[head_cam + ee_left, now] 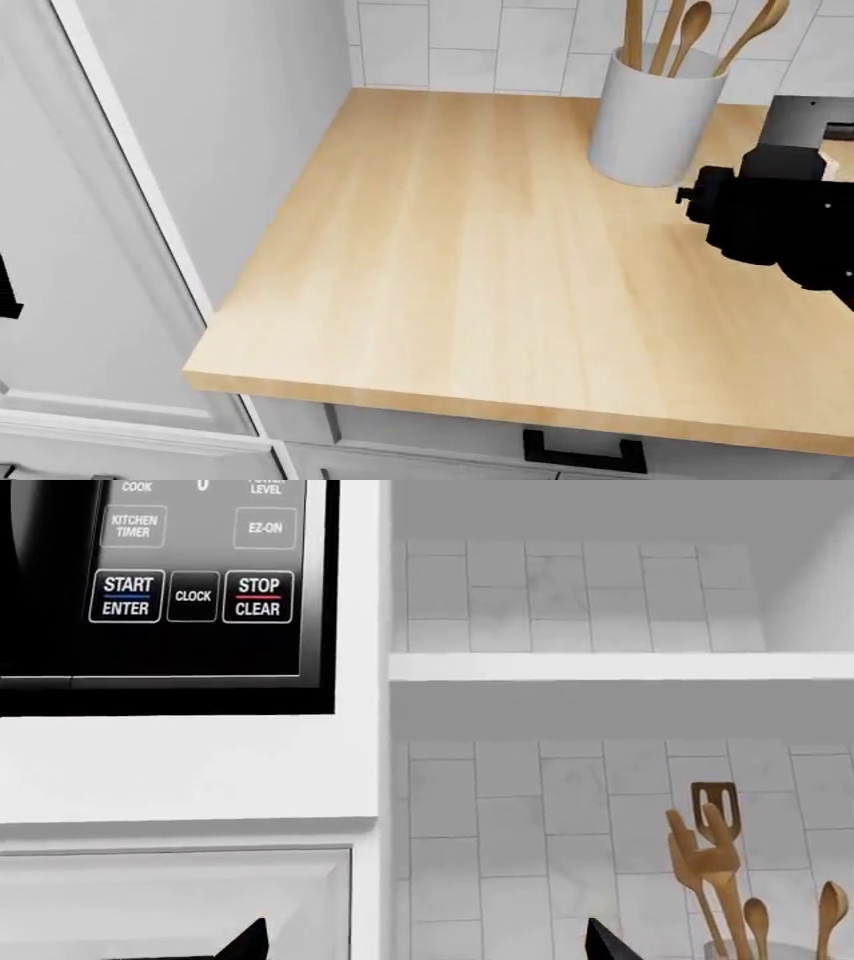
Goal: Move the drinks to the dining counter.
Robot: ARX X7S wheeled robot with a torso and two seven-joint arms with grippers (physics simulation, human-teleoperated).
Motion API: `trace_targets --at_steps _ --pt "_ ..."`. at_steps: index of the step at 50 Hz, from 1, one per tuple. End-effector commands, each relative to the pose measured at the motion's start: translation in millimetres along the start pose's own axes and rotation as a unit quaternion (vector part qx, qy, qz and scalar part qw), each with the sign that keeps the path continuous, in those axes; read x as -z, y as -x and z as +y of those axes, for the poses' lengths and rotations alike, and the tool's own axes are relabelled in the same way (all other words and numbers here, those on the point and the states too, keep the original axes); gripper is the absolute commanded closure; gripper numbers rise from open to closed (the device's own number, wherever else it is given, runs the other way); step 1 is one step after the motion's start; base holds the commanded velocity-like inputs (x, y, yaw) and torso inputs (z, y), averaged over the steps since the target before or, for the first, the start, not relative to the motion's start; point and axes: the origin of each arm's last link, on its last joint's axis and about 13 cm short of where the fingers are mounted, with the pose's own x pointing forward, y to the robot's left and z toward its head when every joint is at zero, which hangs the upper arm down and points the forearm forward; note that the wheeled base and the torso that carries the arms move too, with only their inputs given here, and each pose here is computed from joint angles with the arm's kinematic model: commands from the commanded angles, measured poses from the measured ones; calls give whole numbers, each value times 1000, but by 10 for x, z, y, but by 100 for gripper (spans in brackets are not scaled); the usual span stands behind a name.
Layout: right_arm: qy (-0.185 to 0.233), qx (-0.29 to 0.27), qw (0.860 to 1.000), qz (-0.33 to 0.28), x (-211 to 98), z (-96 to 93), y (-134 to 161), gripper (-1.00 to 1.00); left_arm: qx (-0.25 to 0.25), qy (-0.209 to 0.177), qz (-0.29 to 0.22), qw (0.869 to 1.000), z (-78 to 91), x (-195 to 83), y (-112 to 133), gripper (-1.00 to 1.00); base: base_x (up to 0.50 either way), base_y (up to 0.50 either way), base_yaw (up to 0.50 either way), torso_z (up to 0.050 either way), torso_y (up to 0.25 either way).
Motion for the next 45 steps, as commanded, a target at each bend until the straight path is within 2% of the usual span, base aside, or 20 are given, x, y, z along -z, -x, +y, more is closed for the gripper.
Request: trace_targets --at_steps 1,6,8,9,12,18,19,20,22,25,28,29,31,36,37,45 --pt "-17 12 1000 17 54 -20 -88 100 -2 -1 4 1000 7 20 -4 -100 0 0 0 0 0" --pt "-28 13 999 12 59 -66 -49 100 -2 -1 3 1000 1 12 5 -100 0 0 0 0 0" --pt "-16 15 1000 12 82 -77 -27 100 -3 0 2 1000 -1 4 16 -100 0 0 0 0 0" --pt "-27 0 1000 -2 82 -90 11 100 -3 0 3 1000 0 1 21 -100 0 0 0 0 0" --pt "-18 3 1000 -8 57 -135 111 100 -4 -2 2 1000 -3 -15 36 -100 0 0 0 0 0" --pt "-40 -46 995 -82 -36 -259 453 100 -6 -1 1 1000 -6 -34 102 -100 0 0 0 0 0" --pt "-43 -27 995 -88 -38 -287 509 100 -9 0 1 1000 6 -33 113 -100 0 0 0 0 0" --pt "-48 -65 991 -105 -51 -310 588 100 -12 1 2 1000 15 -37 127 -100 0 0 0 0 0" --pt "-49 -90 986 -134 -85 -369 736 100 -10 0 2 1000 4 -57 162 -100 0 0 0 0 0" --pt "-36 -111 979 -168 -117 -415 939 100 -13 4 -5 1000 22 -100 211 -100 0 0 0 0 0" --pt "-16 -135 963 -233 -166 -447 1202 100 -18 6 -5 1000 44 -101 239 -100 0 0 0 0 3" --pt "-10 -158 956 -247 -175 -439 1295 100 -19 7 -5 1000 45 -100 241 -100 0 0 0 0 0" --pt "-7 -167 950 -264 -196 -432 1377 100 -16 8 -4 1000 32 -91 234 -100 0 0 0 0 0" --pt "-6 -196 939 -284 -262 -401 1481 100 -15 11 -2 1000 36 -67 230 -100 0 0 0 0 0" --pt "-14 -201 938 -283 -275 -384 1492 100 -15 12 -2 1000 38 -59 228 -100 -312 193 0 0 0" --pt "-2 -232 931 -281 -266 -303 1523 100 -11 14 -1 1000 24 -48 217 -100 -462 246 0 0 1"
